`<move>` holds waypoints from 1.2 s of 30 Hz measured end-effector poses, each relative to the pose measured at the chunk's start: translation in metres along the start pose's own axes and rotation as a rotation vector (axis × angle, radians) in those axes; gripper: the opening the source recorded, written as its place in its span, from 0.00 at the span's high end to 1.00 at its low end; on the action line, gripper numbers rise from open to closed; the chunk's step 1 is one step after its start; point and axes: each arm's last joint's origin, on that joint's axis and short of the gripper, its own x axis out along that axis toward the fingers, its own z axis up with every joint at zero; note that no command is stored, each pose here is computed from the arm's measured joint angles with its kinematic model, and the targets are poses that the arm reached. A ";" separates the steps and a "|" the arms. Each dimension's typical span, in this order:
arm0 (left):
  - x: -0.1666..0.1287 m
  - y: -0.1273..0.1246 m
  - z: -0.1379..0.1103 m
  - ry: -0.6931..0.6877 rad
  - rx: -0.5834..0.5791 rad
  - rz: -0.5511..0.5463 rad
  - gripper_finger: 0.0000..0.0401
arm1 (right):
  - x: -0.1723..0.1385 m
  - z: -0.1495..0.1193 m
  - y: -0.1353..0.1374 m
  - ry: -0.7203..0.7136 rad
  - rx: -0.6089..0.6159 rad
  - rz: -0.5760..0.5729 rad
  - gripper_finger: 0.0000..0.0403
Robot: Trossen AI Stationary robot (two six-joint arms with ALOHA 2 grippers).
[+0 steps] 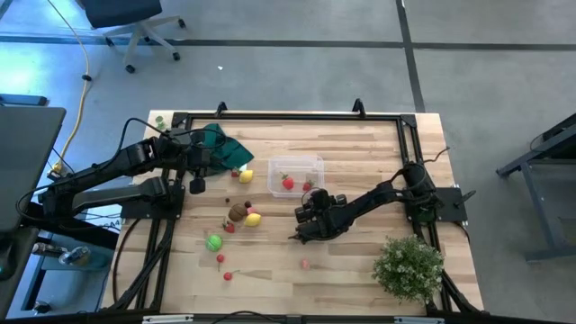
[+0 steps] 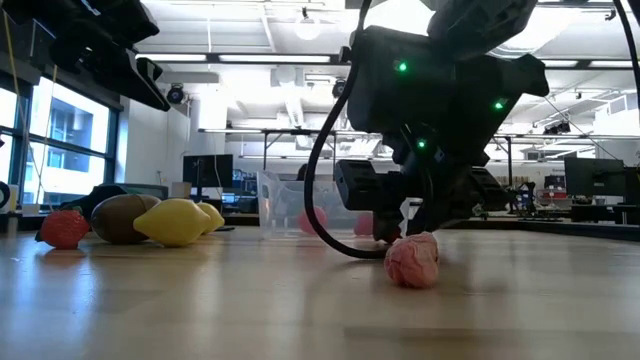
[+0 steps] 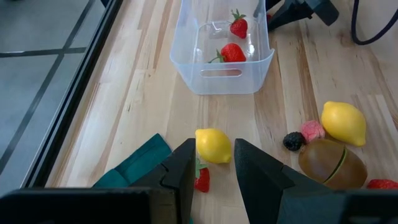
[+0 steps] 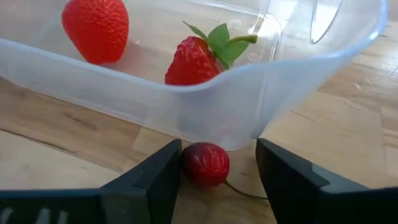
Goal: Pick and placing Produce into tupperware
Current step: Put the top red cherry into the transparent bin
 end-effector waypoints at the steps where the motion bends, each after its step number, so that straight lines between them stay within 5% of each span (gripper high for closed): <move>1: 0.000 0.000 0.000 0.000 0.000 0.000 0.75 | 0.000 0.000 0.000 0.006 0.000 0.000 0.52; 17: 0.000 0.000 0.000 0.000 0.000 0.000 0.75 | -0.006 -0.005 0.002 0.003 0.020 0.024 0.66; 36: 0.000 0.000 0.000 0.000 0.000 0.000 0.75 | -0.009 -0.008 -0.001 -0.012 0.044 0.012 0.68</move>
